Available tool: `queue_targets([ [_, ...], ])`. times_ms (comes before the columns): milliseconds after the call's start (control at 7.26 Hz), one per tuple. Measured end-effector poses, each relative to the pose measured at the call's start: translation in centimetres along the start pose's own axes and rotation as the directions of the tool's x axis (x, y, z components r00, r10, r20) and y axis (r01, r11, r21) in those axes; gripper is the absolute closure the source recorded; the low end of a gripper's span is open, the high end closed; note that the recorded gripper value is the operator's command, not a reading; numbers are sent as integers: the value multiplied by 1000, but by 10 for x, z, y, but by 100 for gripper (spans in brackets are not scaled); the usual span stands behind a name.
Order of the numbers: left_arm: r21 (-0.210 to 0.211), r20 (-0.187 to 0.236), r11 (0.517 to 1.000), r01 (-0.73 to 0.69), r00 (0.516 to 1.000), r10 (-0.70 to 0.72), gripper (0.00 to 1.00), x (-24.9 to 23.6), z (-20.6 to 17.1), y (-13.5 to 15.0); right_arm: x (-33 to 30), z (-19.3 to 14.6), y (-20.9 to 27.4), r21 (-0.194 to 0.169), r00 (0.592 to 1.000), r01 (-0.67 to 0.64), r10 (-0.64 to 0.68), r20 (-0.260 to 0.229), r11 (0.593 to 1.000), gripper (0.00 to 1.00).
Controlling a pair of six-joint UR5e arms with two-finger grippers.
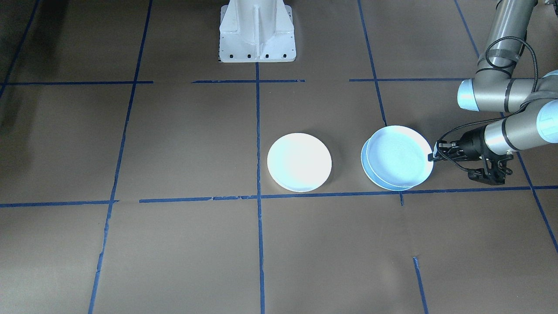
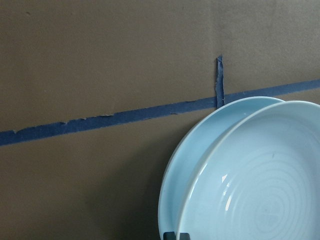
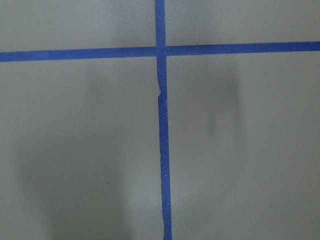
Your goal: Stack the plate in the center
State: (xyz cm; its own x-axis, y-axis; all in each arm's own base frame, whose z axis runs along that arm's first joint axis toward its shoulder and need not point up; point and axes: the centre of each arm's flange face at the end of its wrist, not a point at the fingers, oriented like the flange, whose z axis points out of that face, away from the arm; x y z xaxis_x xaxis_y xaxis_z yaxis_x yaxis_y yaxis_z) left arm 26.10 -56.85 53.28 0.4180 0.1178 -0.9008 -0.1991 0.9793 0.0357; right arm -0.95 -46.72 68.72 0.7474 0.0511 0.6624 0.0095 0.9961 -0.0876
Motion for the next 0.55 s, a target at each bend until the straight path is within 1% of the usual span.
queue_targets([
  [138, 0, 0, 1000, 1, 1000, -1, 73, 0, 0, -1, 0, 0, 0, 0, 1000, 0, 0, 0, 1000, 0],
  [275, 0, 0, 1000, 2, 1000, -2, 43, 0, 1, -1, 0, 0, 0, 0, 1000, 0, 0, 0, 1000, 0],
  [413, 0, 0, 1000, 1, 1000, -1, 37, 1, 1, -2, 0, 0, 0, 0, 1000, 0, 0, 0, 1000, 0],
  [551, 2, -2, 1000, -1, 1000, 1, 37, 4, 0, -4, 0, 0, 0, 0, 1000, 0, 0, 0, 1000, 0],
])
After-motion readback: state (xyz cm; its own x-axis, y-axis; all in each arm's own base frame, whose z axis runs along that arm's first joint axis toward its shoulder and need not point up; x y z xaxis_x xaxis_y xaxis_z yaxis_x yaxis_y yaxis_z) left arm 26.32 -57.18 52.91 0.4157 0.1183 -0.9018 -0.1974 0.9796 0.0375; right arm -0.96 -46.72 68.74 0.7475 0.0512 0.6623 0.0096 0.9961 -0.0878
